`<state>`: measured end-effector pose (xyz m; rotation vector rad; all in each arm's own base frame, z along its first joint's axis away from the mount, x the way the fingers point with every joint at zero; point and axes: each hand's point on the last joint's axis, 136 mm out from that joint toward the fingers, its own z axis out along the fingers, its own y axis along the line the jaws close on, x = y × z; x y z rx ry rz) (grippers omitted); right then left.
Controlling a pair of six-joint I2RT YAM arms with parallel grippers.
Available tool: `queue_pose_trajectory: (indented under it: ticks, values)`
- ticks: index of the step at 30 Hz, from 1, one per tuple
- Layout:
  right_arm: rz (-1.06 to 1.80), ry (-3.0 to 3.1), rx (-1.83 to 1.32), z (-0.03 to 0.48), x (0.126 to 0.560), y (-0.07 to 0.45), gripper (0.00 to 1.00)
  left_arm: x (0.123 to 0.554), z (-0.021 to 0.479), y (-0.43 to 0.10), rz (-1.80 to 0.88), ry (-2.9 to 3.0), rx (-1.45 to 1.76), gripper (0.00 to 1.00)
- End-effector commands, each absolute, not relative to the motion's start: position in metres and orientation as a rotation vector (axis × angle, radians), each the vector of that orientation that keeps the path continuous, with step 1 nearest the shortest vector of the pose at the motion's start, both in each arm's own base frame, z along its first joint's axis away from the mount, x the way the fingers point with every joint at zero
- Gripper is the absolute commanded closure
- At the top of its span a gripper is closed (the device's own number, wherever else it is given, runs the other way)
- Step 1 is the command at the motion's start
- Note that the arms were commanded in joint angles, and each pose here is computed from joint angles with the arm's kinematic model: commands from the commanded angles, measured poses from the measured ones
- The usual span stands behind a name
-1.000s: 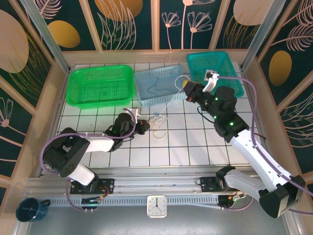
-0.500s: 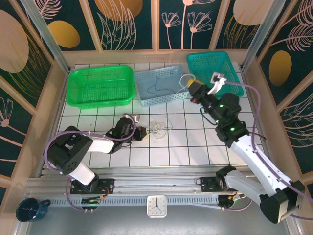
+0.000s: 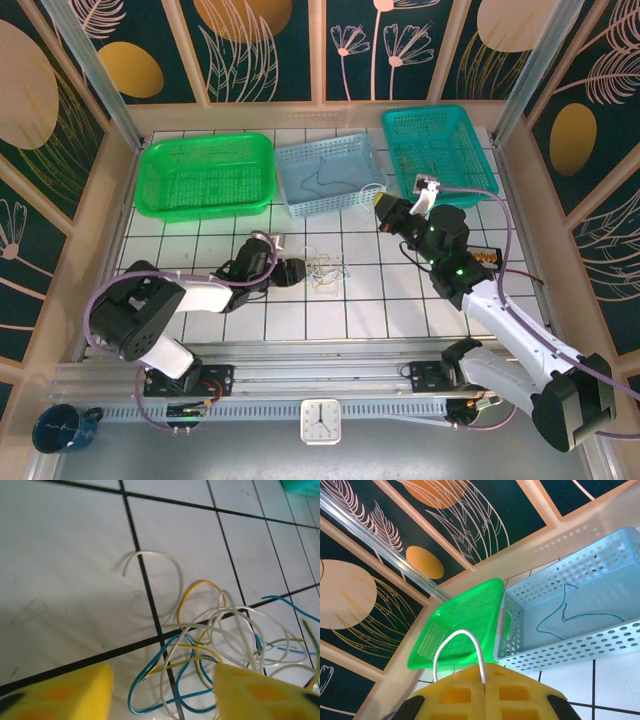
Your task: Untangle the cables
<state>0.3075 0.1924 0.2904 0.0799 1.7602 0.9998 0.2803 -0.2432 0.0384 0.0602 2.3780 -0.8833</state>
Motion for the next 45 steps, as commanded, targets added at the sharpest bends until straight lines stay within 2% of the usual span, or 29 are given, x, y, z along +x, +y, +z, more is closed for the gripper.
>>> queue_pose_trajectory:
  ticks: [1, 6, 13, 22, 27, 33, 45]
  values:
    - [1.012, 1.686, 0.037, 0.318, 0.304, 0.195, 1.00, 0.284, 0.051, -0.234, -0.835, 2.367, 0.028, 0.32]
    - [1.002, 1.706, 0.020, 0.310, 0.304, 0.197, 1.00, 0.282, 0.066, -0.224, -0.797, 2.348, 0.020, 0.24]
    - [0.999, 1.725, -0.013, 0.304, 0.302, 0.201, 1.00, 0.284, 0.097, -0.222, -0.803, 2.286, 0.026, 0.22]
    - [1.053, 1.783, -0.122, 0.291, 0.296, 0.225, 1.00, 0.295, 0.209, -0.261, -1.081, 1.997, 0.155, 0.24]
    - [1.086, 1.815, -0.175, 0.281, 0.291, 0.244, 1.00, 0.289, 0.262, -0.288, -1.295, 1.856, 0.245, 0.31]
    - [1.112, 1.838, -0.233, 0.275, 0.285, 0.262, 1.00, 0.282, 0.293, -0.308, -1.440, 1.770, 0.301, 0.41]
    - [1.135, 1.840, -0.262, 0.276, 0.276, 0.270, 1.00, 0.278, 0.275, -0.333, -1.453, 1.805, 0.349, 0.53]
